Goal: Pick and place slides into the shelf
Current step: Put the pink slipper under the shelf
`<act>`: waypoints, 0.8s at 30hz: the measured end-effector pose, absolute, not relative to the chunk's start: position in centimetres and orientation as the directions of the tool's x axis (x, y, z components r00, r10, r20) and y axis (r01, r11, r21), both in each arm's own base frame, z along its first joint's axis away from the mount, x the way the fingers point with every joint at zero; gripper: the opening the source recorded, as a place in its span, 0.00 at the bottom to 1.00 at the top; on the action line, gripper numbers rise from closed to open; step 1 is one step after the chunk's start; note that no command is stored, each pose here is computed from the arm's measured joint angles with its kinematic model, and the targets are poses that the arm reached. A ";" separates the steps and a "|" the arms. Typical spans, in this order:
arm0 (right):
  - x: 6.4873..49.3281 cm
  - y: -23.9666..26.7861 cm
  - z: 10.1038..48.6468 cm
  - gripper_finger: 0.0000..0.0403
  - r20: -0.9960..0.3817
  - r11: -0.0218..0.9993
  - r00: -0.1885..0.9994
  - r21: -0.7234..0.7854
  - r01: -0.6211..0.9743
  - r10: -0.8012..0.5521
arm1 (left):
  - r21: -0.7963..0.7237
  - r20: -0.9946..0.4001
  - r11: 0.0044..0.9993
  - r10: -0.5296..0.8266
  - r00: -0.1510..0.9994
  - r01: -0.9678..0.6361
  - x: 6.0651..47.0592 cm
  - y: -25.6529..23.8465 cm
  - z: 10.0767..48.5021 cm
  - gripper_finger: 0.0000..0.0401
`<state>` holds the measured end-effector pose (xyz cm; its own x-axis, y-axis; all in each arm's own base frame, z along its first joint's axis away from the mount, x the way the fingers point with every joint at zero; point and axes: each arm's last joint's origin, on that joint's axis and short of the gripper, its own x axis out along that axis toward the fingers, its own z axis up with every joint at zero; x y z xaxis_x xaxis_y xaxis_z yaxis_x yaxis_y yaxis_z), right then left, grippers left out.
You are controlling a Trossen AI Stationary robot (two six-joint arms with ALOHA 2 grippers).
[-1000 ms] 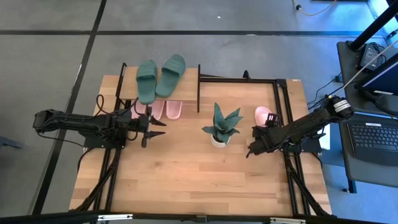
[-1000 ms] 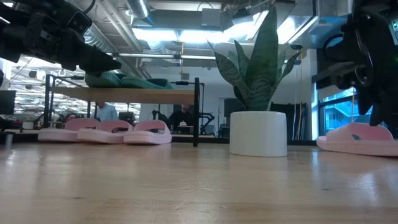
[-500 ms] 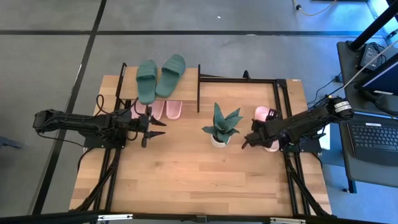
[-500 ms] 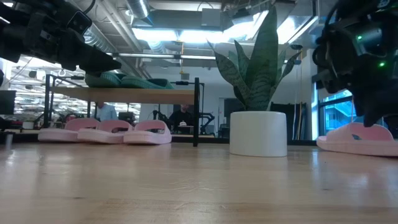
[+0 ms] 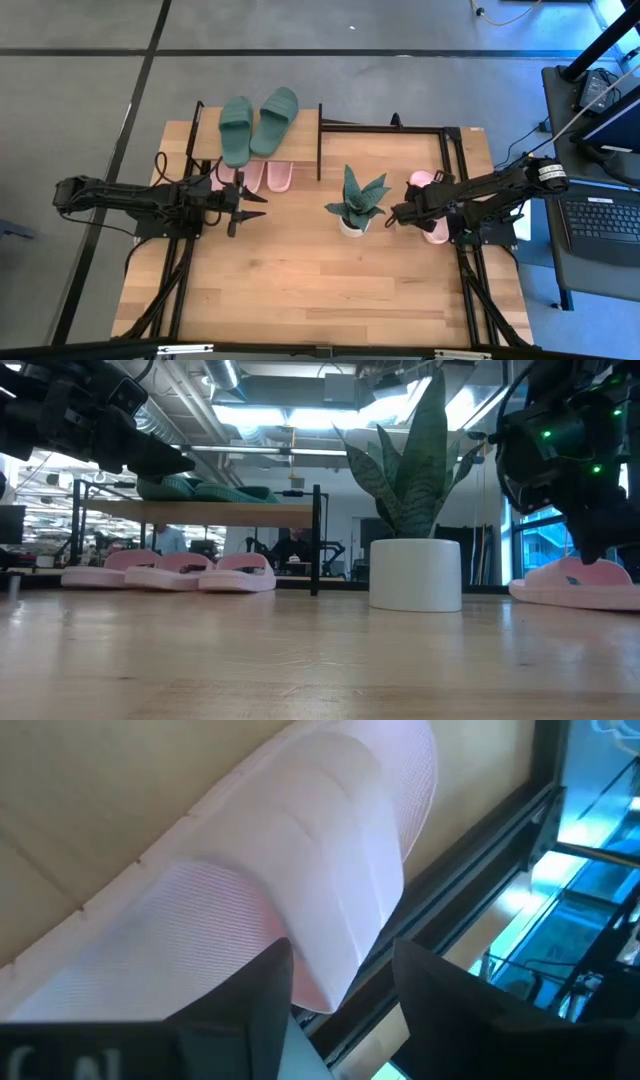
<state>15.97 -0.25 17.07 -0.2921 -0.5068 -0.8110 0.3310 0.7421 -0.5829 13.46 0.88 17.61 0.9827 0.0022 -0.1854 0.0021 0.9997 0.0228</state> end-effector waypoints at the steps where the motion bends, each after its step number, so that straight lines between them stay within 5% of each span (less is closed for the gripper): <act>1: 16.0 -0.4 17.0 0.41 -0.817 0.749 -0.293 -0.574 0.331 -0.497 | 0.023 -0.185 1.000 0.002 0.983 0.002 13.5 0.9 17.6 0.40; 11: 16.6 -0.7 16.7 0.04 -0.867 0.800 -0.261 -0.494 0.342 -0.424 | 0.023 -0.185 1.000 0.002 0.983 0.002 13.5 0.9 17.6 0.40; 24: 16.7 -0.6 17.5 0.01 -0.877 0.802 -0.287 -0.472 0.366 -0.385 | 0.023 -0.185 1.000 0.002 0.983 0.002 13.5 0.9 17.6 0.40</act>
